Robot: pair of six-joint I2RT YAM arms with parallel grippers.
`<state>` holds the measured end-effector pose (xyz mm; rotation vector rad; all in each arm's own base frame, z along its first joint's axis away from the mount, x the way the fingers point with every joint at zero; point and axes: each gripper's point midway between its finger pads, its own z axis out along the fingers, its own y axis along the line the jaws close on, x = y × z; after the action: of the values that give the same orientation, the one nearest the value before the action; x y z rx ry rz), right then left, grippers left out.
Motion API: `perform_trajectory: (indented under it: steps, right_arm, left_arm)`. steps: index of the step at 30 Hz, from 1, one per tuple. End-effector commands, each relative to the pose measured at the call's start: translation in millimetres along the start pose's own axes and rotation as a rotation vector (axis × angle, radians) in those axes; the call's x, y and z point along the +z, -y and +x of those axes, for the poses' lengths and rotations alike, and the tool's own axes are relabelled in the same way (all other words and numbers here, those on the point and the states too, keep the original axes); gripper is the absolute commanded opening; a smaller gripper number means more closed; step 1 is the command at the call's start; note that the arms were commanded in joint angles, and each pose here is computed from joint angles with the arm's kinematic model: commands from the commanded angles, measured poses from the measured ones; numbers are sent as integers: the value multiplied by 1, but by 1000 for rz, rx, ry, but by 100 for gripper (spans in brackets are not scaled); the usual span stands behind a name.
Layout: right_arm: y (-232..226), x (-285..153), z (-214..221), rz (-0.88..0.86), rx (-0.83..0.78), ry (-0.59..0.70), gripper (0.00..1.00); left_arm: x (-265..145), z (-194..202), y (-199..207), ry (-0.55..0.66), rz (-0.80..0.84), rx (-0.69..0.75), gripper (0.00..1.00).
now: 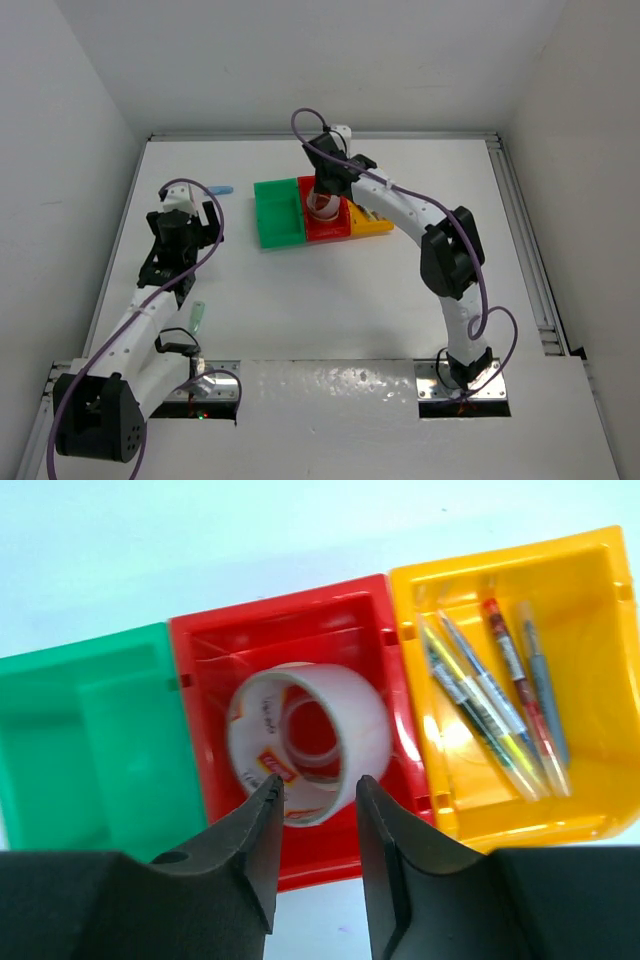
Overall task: Sort the stationery into containers
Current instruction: Place the stationery in the storage box.
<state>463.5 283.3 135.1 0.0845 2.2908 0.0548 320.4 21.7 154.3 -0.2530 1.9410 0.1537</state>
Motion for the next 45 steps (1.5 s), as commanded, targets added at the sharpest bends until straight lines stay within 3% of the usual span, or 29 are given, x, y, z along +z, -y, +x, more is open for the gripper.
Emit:
perform_trajectory:
  steps: [1, 5, 12, 15, 22, 28, 31, 37, 45]
  right_arm:
    - [8, 4, -2, 39, 8, 7, 35]
    - [12, 14, 3, 60, -15, 2, 38]
    - [8, 33, 20, 65, -59, -36, 34]
    - [8, 37, 24, 69, -63, -43, 30]
    - [9, 35, 24, 70, -52, -44, 6]
    - [9, 30, 15, 53, 7, -26, 2]
    - [11, 33, 18, 55, 4, -44, 6]
    - [5, 32, 19, 15, -8, -54, 35]
    - [-9, 10, -3, -68, -25, -22, 39]
  left_arm:
    - [0, -32, 3, 82, 15, -43, 90]
    - [-1, -29, 4, 76, 22, -46, 90]
    - [-2, -28, 2, 81, 17, -35, 90]
    - [-3, -27, 2, 79, 15, -36, 90]
    - [-3, -25, 1, 76, 14, -26, 90]
    - [-3, -25, 1, 76, 15, -18, 90]
    - [-3, -26, 1, 80, 17, -16, 90]
    - [-3, -25, 2, 78, 20, -20, 90]
    - [-3, -26, 4, 79, 28, -26, 91]
